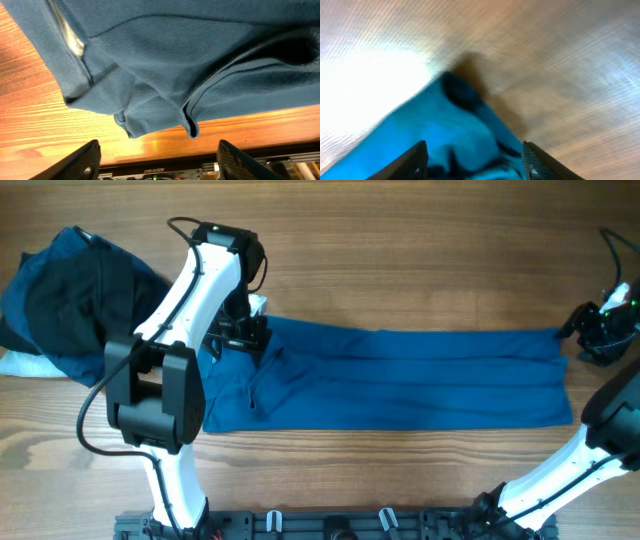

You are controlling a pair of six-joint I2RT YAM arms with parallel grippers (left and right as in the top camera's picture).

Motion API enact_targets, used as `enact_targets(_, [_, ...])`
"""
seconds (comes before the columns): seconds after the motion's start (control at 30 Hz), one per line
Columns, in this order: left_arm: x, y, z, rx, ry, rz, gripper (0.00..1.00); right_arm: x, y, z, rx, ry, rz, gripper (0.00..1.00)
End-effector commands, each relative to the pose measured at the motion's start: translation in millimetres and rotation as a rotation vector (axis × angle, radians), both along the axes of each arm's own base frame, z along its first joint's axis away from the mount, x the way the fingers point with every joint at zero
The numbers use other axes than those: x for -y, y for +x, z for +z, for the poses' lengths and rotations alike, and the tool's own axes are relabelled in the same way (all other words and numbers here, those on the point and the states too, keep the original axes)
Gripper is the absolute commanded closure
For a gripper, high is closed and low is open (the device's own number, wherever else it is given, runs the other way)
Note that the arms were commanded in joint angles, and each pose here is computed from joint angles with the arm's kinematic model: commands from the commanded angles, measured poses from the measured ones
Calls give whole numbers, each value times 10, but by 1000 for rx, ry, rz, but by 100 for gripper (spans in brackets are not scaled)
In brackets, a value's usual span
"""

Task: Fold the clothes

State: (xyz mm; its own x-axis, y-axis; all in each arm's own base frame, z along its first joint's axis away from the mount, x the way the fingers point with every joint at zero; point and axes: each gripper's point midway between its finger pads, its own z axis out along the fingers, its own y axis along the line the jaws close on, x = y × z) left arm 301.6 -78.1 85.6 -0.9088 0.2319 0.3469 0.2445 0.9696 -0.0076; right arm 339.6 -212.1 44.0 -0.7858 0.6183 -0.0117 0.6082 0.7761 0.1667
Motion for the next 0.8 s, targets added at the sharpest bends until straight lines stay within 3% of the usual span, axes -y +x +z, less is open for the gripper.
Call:
enact_targets(0.0, [75,163,358,113,-84,35,29,-54,93,159,115,57,68,39])
enact_targets(0.13, [138,282,810,270,-142,33,38,12,23,230,193,150,46,39])
enact_targets(0.2, [142,306,1063,360,-165,30,38,144,-96,230,193,154,12,38])
enact_targets(0.43, [149,309,1946,721,-258,15,9,260,-393,37,192,177,19,31])
enact_targets(0.53, [148,303,2097,784,-274,12,4,76,-360,-88,212,204,101,29])
enact_targets(0.77, [137,259,2082,768,-269,13,4,-119,-399,-283,195,208,203,26])
